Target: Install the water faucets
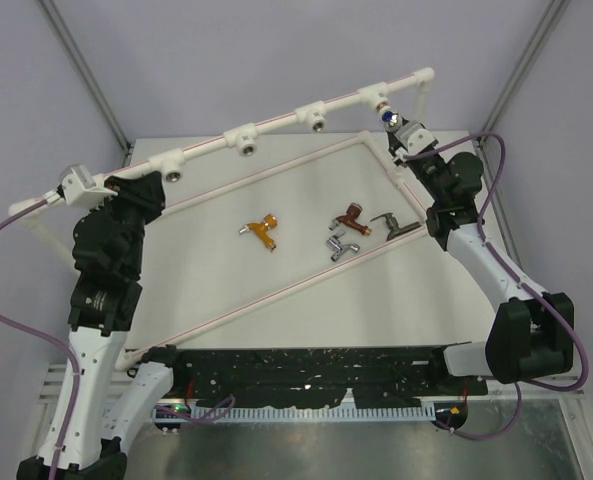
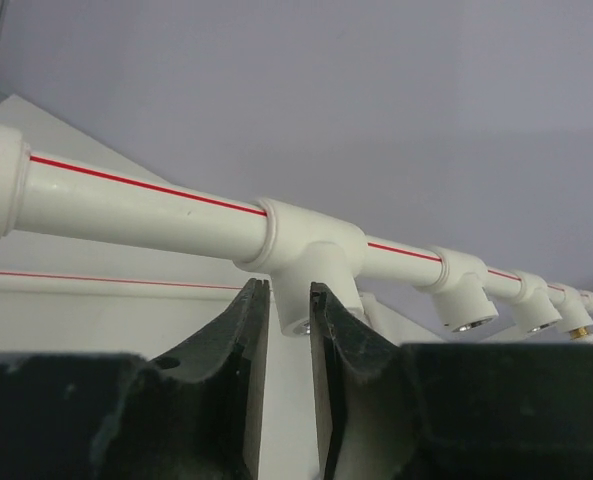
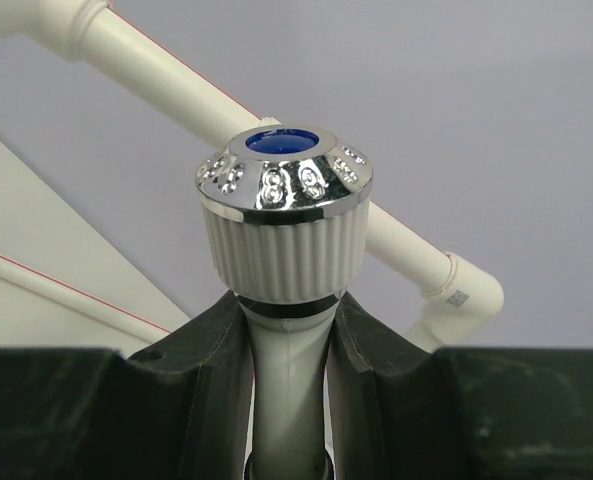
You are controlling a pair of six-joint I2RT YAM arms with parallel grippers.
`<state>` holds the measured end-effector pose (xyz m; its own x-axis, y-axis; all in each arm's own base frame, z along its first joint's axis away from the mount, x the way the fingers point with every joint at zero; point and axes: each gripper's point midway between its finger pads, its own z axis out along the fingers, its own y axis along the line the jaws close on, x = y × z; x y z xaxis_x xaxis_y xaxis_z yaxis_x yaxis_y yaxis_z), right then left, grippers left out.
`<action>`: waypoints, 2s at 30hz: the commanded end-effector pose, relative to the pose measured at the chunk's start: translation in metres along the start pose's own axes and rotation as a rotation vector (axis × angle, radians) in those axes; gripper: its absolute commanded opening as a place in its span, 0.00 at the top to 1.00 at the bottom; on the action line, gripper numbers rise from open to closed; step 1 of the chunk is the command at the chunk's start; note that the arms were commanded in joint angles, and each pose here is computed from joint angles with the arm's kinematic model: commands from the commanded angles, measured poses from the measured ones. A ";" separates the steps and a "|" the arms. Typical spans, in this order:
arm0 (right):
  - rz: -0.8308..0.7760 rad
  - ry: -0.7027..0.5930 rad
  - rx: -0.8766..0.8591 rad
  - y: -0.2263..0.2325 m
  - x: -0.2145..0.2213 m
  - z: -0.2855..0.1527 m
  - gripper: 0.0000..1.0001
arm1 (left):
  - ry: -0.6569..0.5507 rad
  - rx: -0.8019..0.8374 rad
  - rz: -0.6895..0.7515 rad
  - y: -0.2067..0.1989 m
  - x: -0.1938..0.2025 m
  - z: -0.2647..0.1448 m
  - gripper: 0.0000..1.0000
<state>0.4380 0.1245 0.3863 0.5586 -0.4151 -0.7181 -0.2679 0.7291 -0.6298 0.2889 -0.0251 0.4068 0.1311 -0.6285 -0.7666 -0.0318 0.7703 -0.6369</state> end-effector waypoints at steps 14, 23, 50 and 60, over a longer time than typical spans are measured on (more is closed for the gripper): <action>0.661 -0.095 0.092 -0.007 -0.037 0.009 0.95 | -0.064 0.089 0.240 -0.014 -0.023 -0.023 0.31; 1.046 -0.094 0.195 -0.007 -0.030 0.010 0.95 | 0.003 0.070 0.350 -0.011 -0.021 -0.028 0.26; 1.125 -0.065 0.270 0.003 -0.017 0.015 0.93 | 0.430 -0.095 0.506 -0.017 0.016 0.020 0.26; 1.125 -0.057 0.259 0.009 -0.015 0.016 0.93 | 0.461 -0.161 0.534 -0.006 0.024 0.028 0.34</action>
<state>0.4416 0.1395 0.3851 0.1535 0.4669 -0.8709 -0.4592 0.8141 0.3555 0.3185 -0.0436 0.3893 -0.3752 -0.1896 -0.9073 -0.1107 0.9810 -0.1592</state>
